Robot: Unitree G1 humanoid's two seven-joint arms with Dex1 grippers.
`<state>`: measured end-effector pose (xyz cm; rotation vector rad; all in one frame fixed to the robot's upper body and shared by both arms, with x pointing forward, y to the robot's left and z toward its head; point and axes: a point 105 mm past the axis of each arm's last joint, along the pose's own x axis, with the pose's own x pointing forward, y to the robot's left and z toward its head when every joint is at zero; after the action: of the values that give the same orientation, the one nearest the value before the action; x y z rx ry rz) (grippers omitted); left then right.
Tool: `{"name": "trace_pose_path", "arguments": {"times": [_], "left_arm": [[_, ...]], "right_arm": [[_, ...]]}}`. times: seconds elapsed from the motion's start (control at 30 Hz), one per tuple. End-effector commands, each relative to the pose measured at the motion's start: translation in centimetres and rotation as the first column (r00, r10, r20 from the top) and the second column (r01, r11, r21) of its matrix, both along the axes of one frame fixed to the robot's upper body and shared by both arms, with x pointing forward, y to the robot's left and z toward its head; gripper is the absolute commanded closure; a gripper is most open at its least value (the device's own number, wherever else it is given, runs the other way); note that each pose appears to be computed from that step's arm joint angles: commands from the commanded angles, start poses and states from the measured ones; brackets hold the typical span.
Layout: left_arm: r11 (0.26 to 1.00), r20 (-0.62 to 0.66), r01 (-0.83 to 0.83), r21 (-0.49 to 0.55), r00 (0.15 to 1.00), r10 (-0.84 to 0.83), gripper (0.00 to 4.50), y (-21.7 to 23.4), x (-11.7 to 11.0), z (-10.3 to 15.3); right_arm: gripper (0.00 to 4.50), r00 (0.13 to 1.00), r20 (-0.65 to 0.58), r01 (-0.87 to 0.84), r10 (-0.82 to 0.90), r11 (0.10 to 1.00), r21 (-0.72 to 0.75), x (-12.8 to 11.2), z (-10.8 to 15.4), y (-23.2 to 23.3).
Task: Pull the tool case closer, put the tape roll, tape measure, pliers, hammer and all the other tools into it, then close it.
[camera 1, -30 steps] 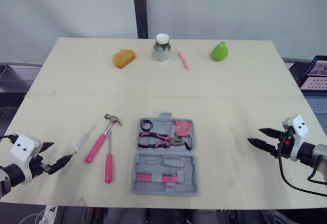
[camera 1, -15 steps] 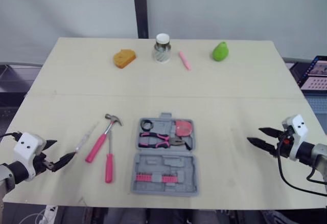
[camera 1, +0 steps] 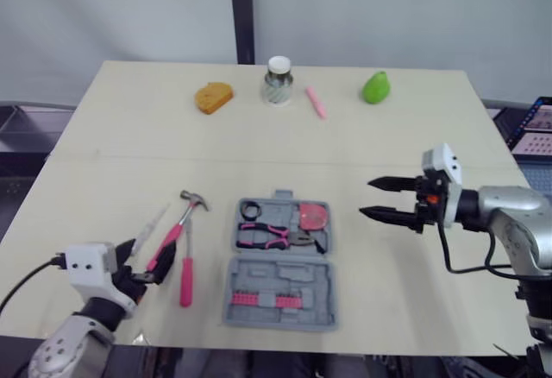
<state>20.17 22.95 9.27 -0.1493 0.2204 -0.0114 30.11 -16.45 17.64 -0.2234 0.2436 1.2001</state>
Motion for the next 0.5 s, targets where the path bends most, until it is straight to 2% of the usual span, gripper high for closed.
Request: {"name": "trace_pose_path", "arguments": {"times": [0.03,0.27,0.5], "left_arm": [[0.999,-0.015,-0.044,0.001,0.999,0.044,0.00,-1.5,-0.4,0.2],[0.997,-0.136,-0.078,0.003,0.988,0.078,0.00,-3.4,-0.5,-2.5],[0.987,-0.215,-0.160,0.024,0.963,0.161,0.00,-2.7,0.1,-4.8]], "right_arm": [[0.02,0.987,-0.001,-0.159,0.159,0.987,-0.017,-1.1,1.1,2.3],[0.02,0.927,0.043,-0.367,0.372,0.926,-0.093,-2.3,3.2,4.5],[0.02,0.905,0.077,-0.408,0.419,0.904,-0.126,-2.4,4.4,4.9]]}}
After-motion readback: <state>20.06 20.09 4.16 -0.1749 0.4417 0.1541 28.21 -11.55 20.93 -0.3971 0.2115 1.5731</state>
